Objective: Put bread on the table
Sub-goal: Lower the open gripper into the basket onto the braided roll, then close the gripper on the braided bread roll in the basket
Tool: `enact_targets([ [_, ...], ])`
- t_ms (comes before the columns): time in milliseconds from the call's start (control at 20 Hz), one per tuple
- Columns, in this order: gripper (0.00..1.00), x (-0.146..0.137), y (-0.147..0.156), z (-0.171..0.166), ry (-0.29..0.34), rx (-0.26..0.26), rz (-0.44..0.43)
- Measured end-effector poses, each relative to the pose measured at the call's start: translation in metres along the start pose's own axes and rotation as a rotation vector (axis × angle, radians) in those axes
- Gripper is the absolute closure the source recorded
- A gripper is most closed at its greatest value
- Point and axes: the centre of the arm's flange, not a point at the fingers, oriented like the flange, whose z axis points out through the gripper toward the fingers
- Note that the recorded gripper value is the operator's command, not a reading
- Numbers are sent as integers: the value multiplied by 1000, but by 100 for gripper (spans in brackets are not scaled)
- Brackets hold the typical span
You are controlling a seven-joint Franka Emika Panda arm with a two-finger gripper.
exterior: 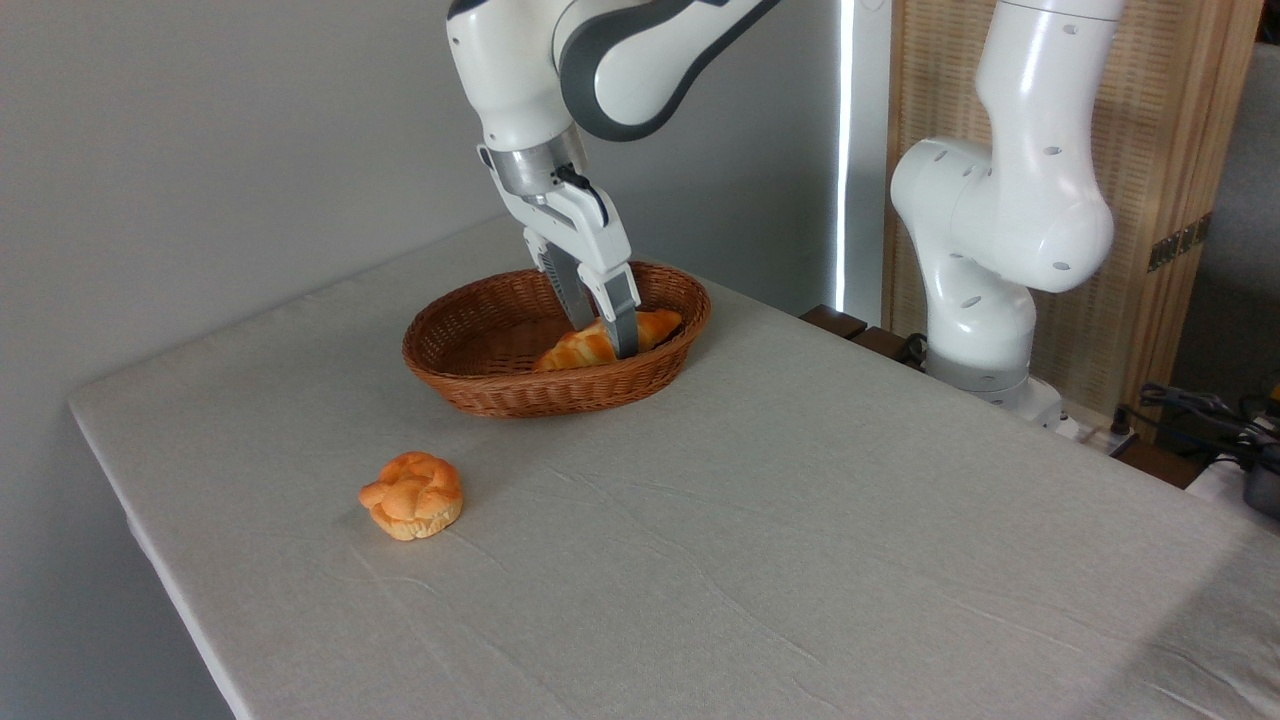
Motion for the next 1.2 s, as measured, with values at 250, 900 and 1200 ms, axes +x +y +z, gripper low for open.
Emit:
enact_targets([
  [250, 46, 0, 3, 3, -5, 5, 7],
  [900, 65, 4, 0, 11, -1, 3, 6],
  [1200, 76, 6, -1, 13, 3, 2, 7],
])
